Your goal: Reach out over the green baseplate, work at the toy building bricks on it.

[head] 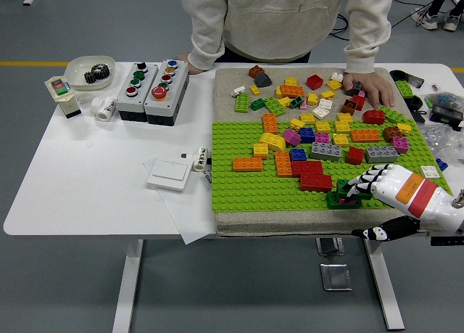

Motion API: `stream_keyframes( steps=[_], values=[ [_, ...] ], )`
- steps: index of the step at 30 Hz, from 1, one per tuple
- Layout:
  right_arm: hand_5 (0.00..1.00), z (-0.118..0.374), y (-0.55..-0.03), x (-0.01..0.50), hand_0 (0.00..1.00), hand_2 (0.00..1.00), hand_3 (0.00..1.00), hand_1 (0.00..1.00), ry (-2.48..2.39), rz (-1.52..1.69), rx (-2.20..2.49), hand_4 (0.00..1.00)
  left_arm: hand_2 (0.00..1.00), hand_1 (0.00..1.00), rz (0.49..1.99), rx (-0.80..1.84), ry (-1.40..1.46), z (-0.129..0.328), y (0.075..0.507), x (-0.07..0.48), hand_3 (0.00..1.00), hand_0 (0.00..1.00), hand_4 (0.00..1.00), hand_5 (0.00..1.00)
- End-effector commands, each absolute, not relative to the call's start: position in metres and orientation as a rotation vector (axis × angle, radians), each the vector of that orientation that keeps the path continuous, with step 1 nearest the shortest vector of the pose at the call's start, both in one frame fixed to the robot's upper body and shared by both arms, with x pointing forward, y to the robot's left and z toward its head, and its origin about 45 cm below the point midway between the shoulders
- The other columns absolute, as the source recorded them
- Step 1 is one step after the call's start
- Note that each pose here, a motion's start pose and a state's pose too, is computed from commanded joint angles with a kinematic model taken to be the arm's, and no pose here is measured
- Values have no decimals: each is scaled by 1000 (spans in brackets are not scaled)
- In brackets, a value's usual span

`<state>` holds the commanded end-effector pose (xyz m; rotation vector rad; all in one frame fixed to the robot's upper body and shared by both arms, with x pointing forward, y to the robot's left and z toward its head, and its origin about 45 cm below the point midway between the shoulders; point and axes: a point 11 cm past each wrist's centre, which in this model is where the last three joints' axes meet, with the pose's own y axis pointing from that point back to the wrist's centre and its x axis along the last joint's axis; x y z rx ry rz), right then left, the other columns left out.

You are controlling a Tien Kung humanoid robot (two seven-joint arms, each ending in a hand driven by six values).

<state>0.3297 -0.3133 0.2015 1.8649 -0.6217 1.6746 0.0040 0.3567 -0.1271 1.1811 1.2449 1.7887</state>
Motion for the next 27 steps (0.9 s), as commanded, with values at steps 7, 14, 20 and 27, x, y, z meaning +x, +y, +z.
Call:
stream_keyframes(
  steps=[7,14,20,27],
  values=[
    [612,200,-313,330,629,709,601,652,-619,1672,1868,889,728,736,1788,1181,1244,-127,357,4,565,634,611,616],
    [611,200,-315,331,631,709,600,652,-619,1666,1864,888,725,736,1788,1181,1244,-127,357,4,566,634,612,616],
    [610,201,-317,332,629,708,600,652,-621,1663,1858,888,724,737,1788,1182,1243,-127,357,4,566,635,611,616],
    [610,200,-319,331,628,708,599,651,-617,1655,1858,888,724,735,1788,1182,1243,-127,357,5,566,635,611,616]
  ],
)
